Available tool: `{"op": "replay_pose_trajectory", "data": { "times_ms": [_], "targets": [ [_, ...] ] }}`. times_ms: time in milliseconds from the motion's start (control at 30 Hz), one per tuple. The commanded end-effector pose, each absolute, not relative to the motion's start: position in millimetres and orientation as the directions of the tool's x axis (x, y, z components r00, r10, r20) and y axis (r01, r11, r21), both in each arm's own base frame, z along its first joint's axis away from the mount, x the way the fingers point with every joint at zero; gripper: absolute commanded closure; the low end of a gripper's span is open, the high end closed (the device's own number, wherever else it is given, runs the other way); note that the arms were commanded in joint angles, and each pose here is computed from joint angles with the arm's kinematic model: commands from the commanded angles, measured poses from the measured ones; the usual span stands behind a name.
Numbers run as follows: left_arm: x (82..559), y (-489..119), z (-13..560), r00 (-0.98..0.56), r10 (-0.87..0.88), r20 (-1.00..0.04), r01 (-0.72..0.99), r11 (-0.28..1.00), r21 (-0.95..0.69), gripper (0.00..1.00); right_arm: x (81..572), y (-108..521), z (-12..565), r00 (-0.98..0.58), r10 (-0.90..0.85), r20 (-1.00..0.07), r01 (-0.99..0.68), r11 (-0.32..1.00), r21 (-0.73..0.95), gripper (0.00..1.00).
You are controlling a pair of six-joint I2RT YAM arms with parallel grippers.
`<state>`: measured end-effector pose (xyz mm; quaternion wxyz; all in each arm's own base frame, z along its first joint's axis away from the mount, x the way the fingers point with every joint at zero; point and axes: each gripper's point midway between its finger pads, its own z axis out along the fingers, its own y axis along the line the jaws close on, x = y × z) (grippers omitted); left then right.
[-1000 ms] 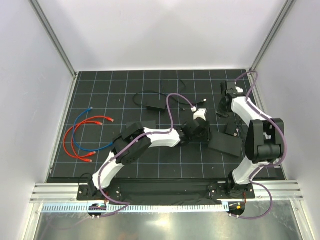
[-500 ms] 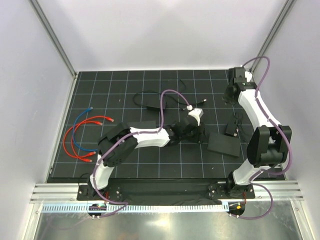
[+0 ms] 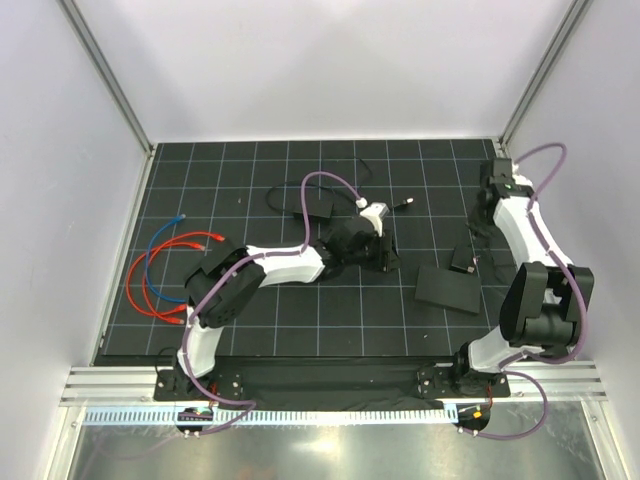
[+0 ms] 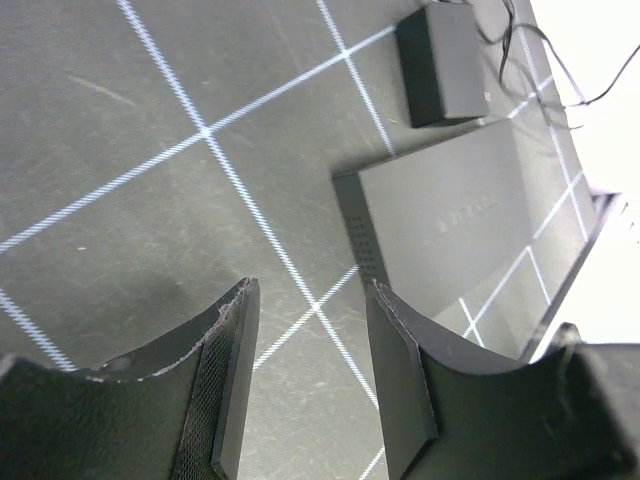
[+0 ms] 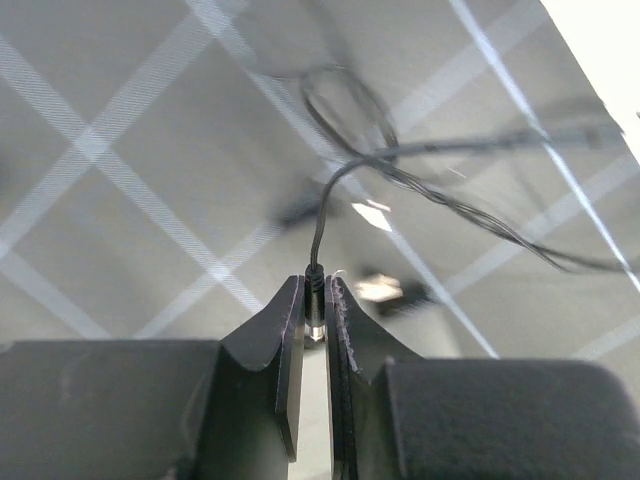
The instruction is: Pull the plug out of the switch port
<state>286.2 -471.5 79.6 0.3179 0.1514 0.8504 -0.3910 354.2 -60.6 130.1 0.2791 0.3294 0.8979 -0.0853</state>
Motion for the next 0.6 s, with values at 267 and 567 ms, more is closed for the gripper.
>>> {"op": "replay_pose_trajectory", "data": {
  "times_ms": [267,567],
  "targets": [
    [278.3,-488.3,110.1,-0.739,-0.022,-0.674,0.554,0.55,-0.625,0.5,305.0,-71.3,92.1,-0.677,0.57,-0.466,0.637,0.771,0.016,0.9],
    [277.6,-488.0,109.7,-0.744,-0.019,-0.668,0.555,0.54,-0.633,0.5,318.4,-61.9,70.3,-0.719,0.559,-0.413,0.597,0.801,0.046,0.78]
  ]
}}
